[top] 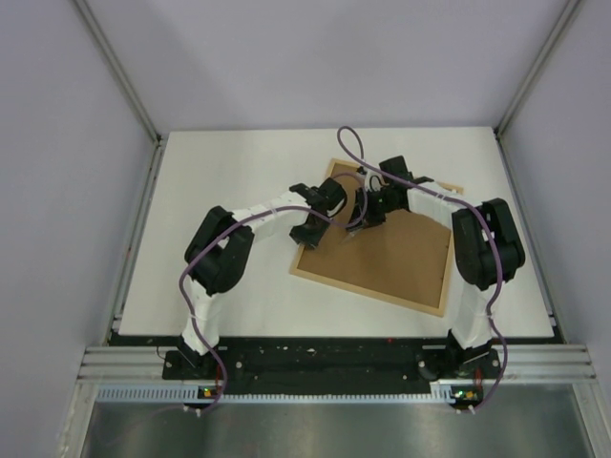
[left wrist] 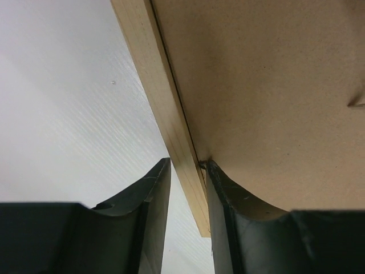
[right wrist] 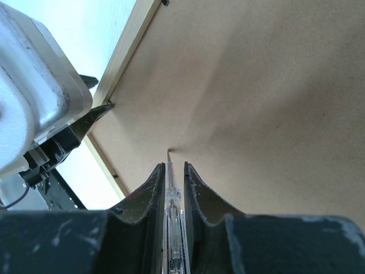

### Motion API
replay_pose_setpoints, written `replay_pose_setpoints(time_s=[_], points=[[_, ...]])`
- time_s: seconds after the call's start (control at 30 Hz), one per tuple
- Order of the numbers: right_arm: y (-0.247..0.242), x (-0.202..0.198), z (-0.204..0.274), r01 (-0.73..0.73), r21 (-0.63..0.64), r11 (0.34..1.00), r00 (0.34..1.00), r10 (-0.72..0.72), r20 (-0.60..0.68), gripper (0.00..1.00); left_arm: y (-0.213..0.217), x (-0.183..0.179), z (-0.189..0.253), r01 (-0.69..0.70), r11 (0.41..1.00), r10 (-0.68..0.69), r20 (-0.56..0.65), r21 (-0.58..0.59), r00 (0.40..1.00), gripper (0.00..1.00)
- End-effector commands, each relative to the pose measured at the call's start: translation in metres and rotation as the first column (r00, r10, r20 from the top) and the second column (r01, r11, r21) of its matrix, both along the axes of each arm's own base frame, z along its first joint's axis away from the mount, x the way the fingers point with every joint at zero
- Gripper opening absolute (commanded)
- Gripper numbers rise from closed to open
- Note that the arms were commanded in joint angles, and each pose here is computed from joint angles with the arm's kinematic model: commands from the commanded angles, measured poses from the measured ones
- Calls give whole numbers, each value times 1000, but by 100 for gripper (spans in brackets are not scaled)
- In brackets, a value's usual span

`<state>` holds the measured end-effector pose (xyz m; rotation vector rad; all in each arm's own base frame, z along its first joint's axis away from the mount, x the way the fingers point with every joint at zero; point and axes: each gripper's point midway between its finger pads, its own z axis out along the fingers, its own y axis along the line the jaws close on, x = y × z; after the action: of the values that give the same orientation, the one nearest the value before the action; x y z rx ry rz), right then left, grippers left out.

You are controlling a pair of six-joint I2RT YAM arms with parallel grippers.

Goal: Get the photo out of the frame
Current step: Adjust the photo frame item on the photo frame.

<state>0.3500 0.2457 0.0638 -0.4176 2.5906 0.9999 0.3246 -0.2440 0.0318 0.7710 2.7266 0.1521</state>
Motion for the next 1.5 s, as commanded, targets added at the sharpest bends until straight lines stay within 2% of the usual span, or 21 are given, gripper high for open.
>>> replay_pose_setpoints(time_s=[0.0, 0.13, 0.27, 0.5, 0.63, 0.8, 0.93, 1.07, 1.23, 1.47], points=[[-12, 4, -11, 24, -70, 997, 999, -21, 42, 0, 4, -1, -7, 3, 1000, -3, 0, 31, 1000, 30], [-11, 5, -12, 22, -71, 997, 999, -19, 41, 0, 5, 2, -1, -1, 1000, 1, 17, 31, 1000, 11], [-11, 3, -18, 20, -75, 997, 999, -18, 28, 0, 5, 5, 8, -9, 1000, 8, 47, 22, 999, 0], [-12, 4, -21, 20, -77, 997, 1000, -19, 19, 0, 10, 7, 14, -27, 1000, 28, 59, -10, 998, 0], [-12, 4, -22, 21, -80, 997, 1000, -19, 21, 0, 22, 15, 12, -89, 996, 90, 41, -31, 995, 0], [-12, 5, -21, 20, -80, 997, 1000, -19, 25, 0, 34, 32, 31, -147, 985, 154, 77, -85, 985, 0], [-11, 4, -21, 17, -76, 997, 1000, -15, 20, 0, 26, 30, 37, -123, 984, 134, 76, -126, 988, 17], [-11, 4, -20, 18, -75, 997, 1000, -16, 24, 0, 17, 25, 36, -97, 985, 106, 54, -143, 993, 26], [-11, 5, -18, 17, -75, 997, 999, -15, 29, 0, 5, 17, 38, -61, 983, 69, 38, -172, 997, 45], [-11, 4, -17, 15, -69, 997, 1000, -13, 28, 0, -2, 4, 22, -10, 993, 12, 16, -121, 1000, 49]])
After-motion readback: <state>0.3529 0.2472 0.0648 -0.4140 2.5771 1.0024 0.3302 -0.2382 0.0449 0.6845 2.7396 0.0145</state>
